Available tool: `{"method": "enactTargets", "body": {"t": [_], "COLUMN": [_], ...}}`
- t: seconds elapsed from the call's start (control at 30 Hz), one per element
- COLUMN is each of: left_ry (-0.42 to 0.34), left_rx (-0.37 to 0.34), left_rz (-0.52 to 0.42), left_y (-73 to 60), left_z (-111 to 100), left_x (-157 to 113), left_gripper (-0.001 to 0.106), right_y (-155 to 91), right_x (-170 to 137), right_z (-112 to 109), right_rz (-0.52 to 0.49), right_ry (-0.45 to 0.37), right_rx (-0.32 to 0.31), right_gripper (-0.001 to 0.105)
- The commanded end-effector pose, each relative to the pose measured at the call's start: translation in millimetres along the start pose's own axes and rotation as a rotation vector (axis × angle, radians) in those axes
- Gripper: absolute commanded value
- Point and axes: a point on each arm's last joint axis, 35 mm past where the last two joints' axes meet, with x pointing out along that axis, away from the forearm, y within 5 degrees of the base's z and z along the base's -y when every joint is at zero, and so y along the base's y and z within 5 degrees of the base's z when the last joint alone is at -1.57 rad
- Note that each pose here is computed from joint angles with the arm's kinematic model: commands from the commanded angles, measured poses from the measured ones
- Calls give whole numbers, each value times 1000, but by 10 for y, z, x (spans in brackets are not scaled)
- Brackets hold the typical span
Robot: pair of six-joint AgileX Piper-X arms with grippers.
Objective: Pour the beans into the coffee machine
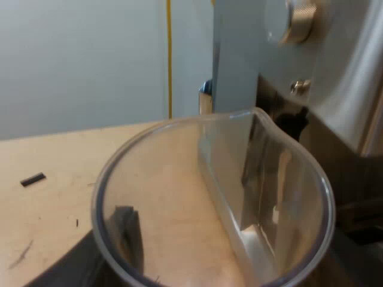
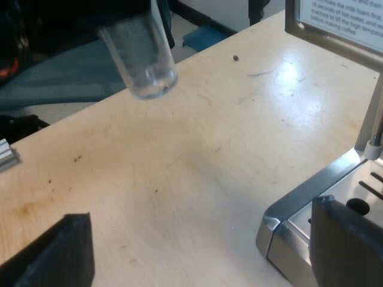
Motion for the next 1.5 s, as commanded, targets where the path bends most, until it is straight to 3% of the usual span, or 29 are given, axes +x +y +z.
{"method": "enactTargets", "body": {"t": [0.03,0.3,0.47,0.83,1.03,1.33,1.5], "left_ry": [-41,-18,-44,0,-55,-52,-7], "left_rx": [10,4,12,-7,19,21,35], "left_rz": [-13,0,40,46,33,6,-76], "left_y": [30,178,285,383,439,560,615], "left_z": [-23,-205,-270,-431,-467,-707,-937], "left_x": [59,322,506,670,788,1000,1116], "left_gripper": [15,15,15,15,15,15,15], "right_y": [-1,-1,-1,-1,-1,3,3], "right_x": [30,45,45,45,45,45,45], "right_z": [7,-6,-6,-6,-6,-26,-26], "right_rz": [-1,-4,-4,-4,-4,0,0], "right_ry": [-12,-8,-8,-8,-8,11,11], "right_rx": [-12,-12,-12,-12,-12,-10,-10], "right_gripper": [79,79,79,79,79,79,79]}}
